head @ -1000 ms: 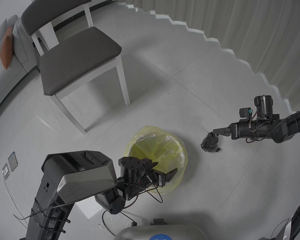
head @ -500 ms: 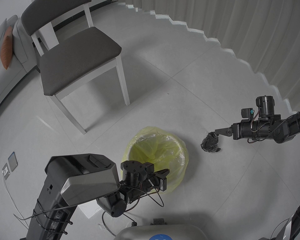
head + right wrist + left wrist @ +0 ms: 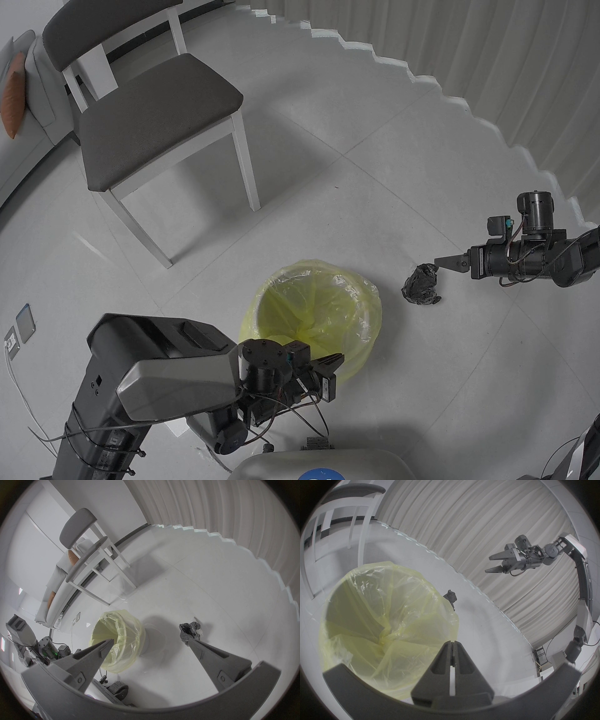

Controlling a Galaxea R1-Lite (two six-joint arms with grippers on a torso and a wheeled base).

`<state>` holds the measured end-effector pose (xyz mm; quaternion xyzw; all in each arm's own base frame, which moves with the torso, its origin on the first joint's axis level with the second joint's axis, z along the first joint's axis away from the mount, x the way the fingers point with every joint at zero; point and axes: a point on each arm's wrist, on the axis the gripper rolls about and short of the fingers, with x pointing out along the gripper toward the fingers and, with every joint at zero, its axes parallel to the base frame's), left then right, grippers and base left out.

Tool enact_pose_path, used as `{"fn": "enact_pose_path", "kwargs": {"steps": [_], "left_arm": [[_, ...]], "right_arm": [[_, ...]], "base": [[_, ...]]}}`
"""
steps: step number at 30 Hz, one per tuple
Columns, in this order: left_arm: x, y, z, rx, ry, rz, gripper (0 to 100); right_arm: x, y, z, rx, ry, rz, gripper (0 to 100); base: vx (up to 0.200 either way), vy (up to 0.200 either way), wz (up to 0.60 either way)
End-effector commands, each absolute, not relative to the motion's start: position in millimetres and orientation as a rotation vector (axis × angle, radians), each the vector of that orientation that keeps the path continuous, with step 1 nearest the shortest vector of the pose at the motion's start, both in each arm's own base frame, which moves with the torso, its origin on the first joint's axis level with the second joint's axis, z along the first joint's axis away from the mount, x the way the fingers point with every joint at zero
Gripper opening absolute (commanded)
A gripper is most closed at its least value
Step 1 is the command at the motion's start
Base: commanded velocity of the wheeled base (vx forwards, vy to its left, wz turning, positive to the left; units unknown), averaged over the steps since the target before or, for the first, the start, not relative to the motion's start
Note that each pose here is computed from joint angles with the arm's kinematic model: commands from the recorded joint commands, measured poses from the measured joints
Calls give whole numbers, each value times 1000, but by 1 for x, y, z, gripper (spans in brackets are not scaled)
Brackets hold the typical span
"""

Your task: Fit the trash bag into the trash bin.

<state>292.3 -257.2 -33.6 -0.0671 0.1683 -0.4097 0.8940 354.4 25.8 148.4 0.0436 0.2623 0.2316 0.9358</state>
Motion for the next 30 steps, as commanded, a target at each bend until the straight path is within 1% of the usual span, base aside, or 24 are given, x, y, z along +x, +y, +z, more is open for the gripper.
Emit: {"fn": "enact_pose_path", "kwargs": {"steps": [1, 3, 11, 17, 27, 30], "left_arm": [[286, -259, -42, -132, 378, -858, 0], [280, -258, -45, -127, 399, -860, 0], [265, -255, -47, -124, 400, -881, 0], [254, -261, -47, -154, 422, -900, 0], [261, -268, -66, -153, 428, -885, 0], [260, -267, -61, -154, 423, -887, 0]], "right_arm": [[352, 24, 150, 90, 532, 472, 100], [351, 22, 151, 92, 530, 467, 100], [352, 22, 151, 92, 530, 467, 100], [352, 22, 151, 92, 529, 469, 100], [353, 20, 149, 94, 535, 464, 100], [353, 19, 150, 95, 532, 460, 100]], "base": [[0, 0, 0], [0, 0, 0], [0, 0, 0], [0, 0, 0], [0, 0, 0], [0, 0, 0]]}}
